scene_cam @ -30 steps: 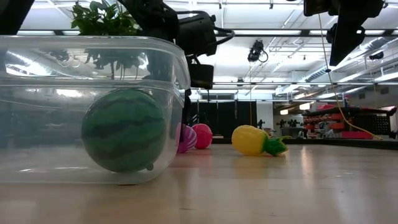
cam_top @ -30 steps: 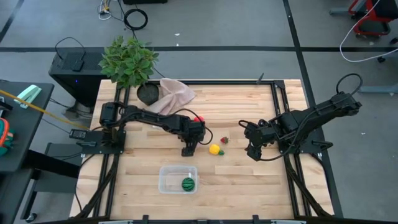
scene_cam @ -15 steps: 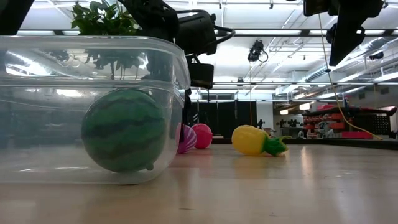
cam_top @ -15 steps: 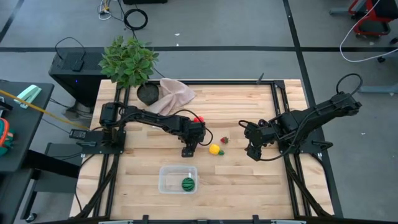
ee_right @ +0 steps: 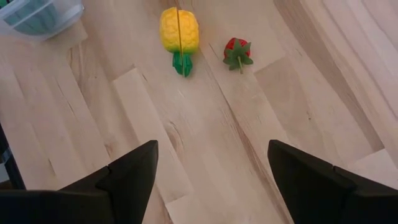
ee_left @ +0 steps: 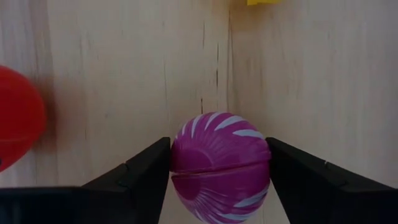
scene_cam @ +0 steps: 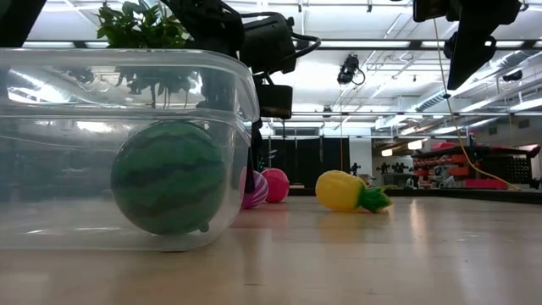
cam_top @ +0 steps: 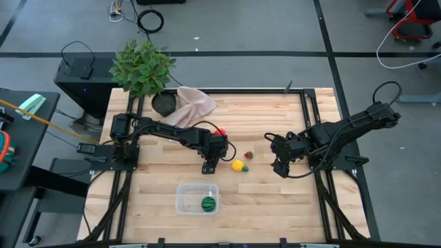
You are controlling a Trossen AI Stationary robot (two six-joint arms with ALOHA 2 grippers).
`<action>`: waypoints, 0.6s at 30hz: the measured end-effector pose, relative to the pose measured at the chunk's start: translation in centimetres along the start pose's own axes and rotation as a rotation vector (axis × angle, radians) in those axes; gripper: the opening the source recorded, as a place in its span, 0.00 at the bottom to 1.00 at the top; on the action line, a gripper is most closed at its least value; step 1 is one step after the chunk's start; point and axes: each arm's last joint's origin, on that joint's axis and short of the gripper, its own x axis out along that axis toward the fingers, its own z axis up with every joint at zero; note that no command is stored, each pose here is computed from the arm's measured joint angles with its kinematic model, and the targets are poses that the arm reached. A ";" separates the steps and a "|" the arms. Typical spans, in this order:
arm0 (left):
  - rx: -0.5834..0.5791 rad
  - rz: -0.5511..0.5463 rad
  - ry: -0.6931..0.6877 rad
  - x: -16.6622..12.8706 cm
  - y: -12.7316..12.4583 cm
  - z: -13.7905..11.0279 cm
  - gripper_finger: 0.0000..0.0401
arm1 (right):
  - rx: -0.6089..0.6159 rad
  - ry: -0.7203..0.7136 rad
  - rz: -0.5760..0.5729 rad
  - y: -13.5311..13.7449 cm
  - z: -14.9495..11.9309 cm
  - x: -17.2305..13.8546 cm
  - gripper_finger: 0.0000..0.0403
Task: Pick and placing Produce into tupperware
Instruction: Put the onion into the transparent bin
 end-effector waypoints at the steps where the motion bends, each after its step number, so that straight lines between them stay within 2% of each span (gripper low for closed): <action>1: 0.000 0.000 0.000 0.0 0.0 0.0 0.65 | 0.000 0.000 0.000 0.0 0.0 0.0 0.76; 7: -0.025 0.000 -0.002 0.0 0.0 0.0 0.61 | 0.000 0.000 0.000 0.0 0.0 0.0 0.73; 13: -0.036 -0.001 -0.003 -0.1 -0.1 0.1 0.62 | 0.000 0.000 0.000 0.0 0.0 0.0 0.70; 18: -0.046 -0.005 0.004 -1.5 -0.5 1.1 0.58 | 0.001 0.000 -0.001 0.0 0.0 0.0 0.70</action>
